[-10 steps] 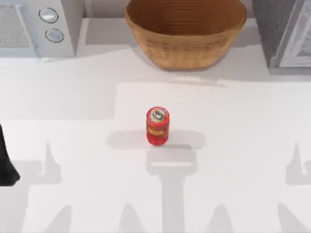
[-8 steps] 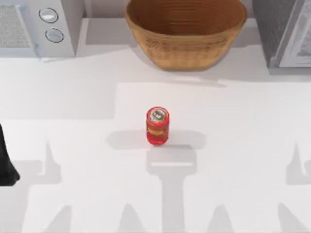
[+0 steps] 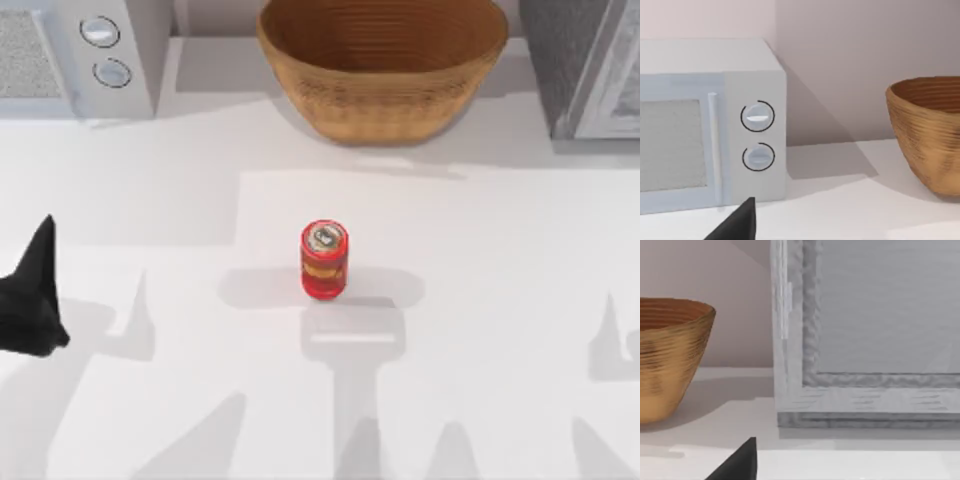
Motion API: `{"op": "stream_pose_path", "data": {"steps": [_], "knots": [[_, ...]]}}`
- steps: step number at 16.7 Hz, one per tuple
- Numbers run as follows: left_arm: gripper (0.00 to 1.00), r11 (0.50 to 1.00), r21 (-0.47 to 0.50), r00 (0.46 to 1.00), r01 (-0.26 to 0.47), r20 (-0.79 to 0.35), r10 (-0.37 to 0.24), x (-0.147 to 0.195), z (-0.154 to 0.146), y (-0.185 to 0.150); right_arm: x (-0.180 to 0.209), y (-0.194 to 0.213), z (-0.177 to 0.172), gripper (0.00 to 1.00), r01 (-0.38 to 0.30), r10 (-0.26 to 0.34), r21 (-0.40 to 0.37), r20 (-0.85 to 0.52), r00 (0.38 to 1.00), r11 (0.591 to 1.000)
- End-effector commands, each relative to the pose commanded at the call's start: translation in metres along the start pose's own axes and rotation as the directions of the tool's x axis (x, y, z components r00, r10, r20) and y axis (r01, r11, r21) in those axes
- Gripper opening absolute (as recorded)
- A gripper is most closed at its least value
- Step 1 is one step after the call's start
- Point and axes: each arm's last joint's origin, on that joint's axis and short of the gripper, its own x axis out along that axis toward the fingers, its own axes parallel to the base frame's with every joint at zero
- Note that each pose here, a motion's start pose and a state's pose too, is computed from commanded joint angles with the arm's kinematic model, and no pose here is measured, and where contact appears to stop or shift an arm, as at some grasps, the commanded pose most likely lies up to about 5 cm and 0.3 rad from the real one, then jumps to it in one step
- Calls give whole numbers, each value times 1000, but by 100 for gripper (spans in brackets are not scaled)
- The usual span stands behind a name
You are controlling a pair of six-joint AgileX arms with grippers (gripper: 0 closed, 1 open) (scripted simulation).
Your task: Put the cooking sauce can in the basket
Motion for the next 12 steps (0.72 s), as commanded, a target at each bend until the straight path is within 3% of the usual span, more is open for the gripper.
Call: {"op": "stream_pose_path", "data": {"steps": [6, 12], "knots": [[100, 950, -30, 950, 310, -33, -311, 66, 21, -2, 0, 0, 0, 100, 0, 0, 0, 0, 1000, 1000], [100, 785, -47, 783, 618, -49, -620, 157, -14, -4, 0, 0, 0, 100, 0, 0, 0, 0, 1000, 1000]]}}
